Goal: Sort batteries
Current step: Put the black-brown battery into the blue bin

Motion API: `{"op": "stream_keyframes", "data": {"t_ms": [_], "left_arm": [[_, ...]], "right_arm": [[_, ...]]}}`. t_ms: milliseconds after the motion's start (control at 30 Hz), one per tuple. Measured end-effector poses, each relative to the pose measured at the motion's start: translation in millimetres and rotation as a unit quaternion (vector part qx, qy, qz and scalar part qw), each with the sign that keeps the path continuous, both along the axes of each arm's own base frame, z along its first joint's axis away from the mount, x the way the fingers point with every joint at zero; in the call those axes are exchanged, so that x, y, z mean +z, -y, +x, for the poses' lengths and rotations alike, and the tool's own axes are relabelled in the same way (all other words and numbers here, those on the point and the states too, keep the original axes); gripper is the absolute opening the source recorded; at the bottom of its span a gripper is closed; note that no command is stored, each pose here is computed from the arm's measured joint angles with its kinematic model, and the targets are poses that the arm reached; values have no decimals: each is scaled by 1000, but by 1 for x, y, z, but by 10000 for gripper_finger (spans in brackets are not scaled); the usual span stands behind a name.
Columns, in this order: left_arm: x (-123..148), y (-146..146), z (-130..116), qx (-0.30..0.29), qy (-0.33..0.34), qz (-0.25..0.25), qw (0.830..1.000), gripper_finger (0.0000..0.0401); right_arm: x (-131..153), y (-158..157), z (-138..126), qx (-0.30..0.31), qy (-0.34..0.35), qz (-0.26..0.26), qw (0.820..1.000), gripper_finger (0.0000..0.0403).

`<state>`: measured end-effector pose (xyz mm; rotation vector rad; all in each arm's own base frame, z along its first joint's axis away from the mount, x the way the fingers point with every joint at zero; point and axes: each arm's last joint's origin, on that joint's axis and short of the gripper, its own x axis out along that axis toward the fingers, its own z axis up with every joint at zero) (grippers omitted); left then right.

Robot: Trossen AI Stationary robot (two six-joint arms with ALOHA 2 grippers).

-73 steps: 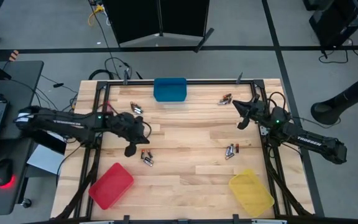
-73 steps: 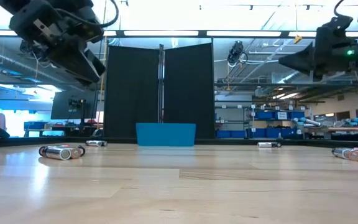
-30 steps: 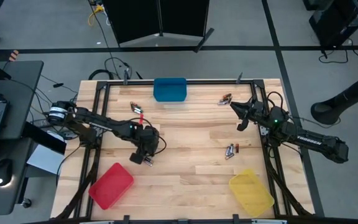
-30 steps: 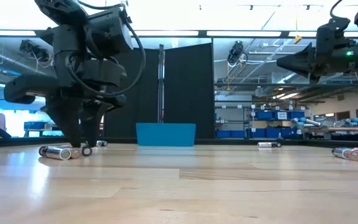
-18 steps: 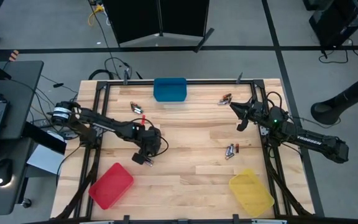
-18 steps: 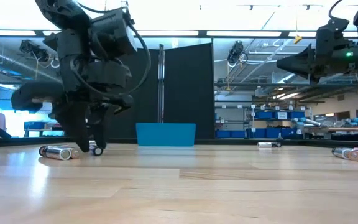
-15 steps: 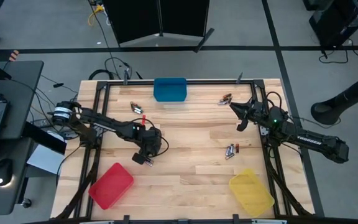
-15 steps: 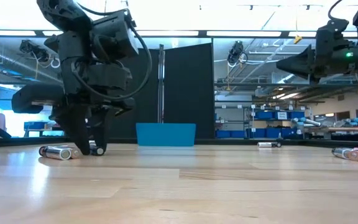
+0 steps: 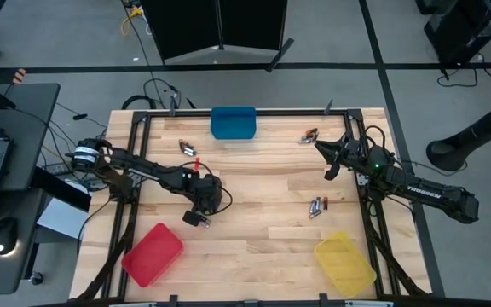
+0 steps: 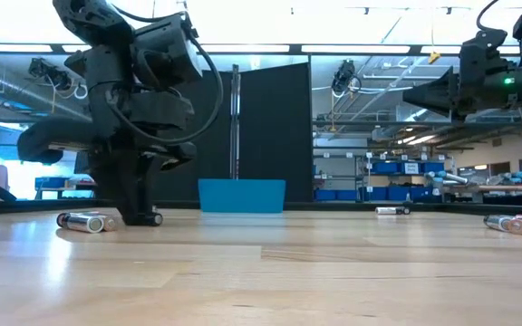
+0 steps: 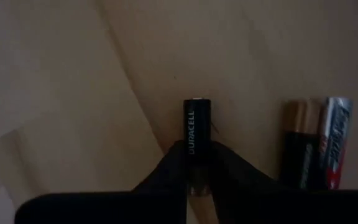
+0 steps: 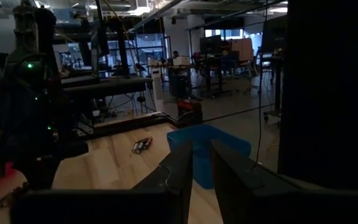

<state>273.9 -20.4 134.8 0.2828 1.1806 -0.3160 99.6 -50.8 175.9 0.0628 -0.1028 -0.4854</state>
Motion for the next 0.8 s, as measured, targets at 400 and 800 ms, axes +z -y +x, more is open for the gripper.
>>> {"op": "stream_keyframes", "data": {"t_ms": [400, 800], "left_arm": [[82, -64, 27, 164, 68, 23, 984, 44], [168, -202, 44, 287, 92, 46, 952, 44]], "right_arm": [[0, 0, 0, -5, 2, 0, 1000, 50], [0, 2, 0, -31, 3, 9, 999, 47]]}}
